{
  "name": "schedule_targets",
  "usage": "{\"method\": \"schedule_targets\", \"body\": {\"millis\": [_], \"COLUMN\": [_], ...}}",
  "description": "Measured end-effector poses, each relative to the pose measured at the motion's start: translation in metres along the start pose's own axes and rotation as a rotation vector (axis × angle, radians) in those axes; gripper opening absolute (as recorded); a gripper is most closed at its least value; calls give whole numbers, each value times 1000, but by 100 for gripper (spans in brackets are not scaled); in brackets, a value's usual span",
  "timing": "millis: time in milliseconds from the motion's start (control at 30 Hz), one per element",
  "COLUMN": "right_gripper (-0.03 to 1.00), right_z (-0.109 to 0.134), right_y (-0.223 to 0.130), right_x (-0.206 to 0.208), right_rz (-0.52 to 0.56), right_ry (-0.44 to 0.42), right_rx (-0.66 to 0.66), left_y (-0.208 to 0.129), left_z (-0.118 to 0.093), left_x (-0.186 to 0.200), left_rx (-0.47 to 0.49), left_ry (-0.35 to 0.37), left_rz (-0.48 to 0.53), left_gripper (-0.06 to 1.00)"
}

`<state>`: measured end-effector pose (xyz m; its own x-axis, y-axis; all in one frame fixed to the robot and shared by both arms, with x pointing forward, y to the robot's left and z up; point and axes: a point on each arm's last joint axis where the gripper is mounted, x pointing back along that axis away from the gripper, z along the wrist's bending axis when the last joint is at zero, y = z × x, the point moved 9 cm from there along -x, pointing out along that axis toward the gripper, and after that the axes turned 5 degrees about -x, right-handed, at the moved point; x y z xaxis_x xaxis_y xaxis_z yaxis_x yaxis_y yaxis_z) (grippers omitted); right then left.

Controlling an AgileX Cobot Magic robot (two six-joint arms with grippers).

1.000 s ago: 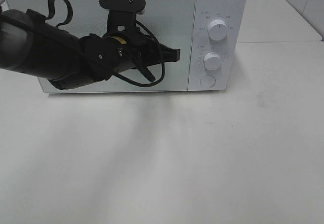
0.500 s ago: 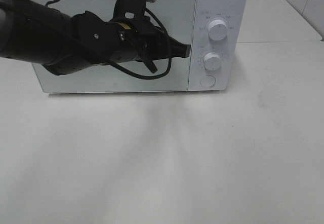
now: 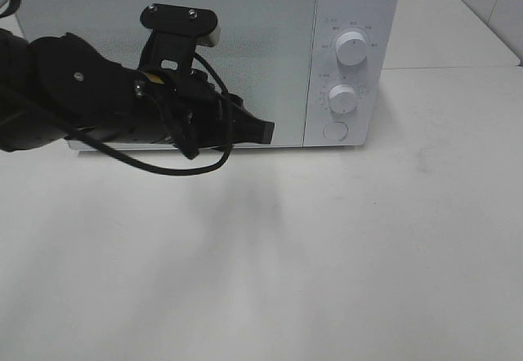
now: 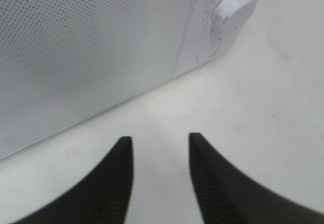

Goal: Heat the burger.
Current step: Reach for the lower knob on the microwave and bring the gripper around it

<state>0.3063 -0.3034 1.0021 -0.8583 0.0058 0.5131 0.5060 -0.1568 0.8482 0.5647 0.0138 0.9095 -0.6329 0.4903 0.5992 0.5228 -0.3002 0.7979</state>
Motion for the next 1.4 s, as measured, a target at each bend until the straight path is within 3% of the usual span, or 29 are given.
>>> {"method": "schedule_targets", "body": {"millis": [67, 100, 133, 200, 433, 467, 667, 900, 967, 1133, 1300, 1400], "right_gripper": [76, 76, 76, 76, 76, 76, 76, 76, 76, 76, 76, 76], "right_z": [0, 0, 0, 0, 0, 0, 0, 0, 0, 0, 0, 0], "right_y": [0, 0, 0, 0, 0, 0, 0, 0, 0, 0, 0, 0], "right_x": [0, 0, 0, 0, 0, 0, 0, 0, 0, 0, 0, 0], "right_rz": [0, 0, 0, 0, 0, 0, 0, 0, 0, 0, 0, 0], "right_ry": [0, 0, 0, 0, 0, 0, 0, 0, 0, 0, 0, 0], "right_rx": [0, 0, 0, 0, 0, 0, 0, 0, 0, 0, 0, 0], "left_y": [-7, -16, -16, -30, -48, -53, -59, -62, -65, -73, -82, -86], "left_z": [-3, -5, -5, -3, 23, 34, 67, 100, 119, 140, 147, 141], "left_x": [5, 9, 9, 15, 33, 42, 78, 115, 136, 173, 205, 221], "left_rx": [4, 16, 16, 73, 137, 155, 159, 219, 263, 306, 313, 302], "left_ry": [-26, -61, -61, -107, -100, -76, -2, 63, 107, 182, 241, 250], "left_rz": [38, 93, 93, 192, 341, 393, 491, 522, 515, 504, 505, 501], "left_gripper": [62, 78, 78, 86, 88, 88, 88, 88, 88, 88, 88, 88]}}
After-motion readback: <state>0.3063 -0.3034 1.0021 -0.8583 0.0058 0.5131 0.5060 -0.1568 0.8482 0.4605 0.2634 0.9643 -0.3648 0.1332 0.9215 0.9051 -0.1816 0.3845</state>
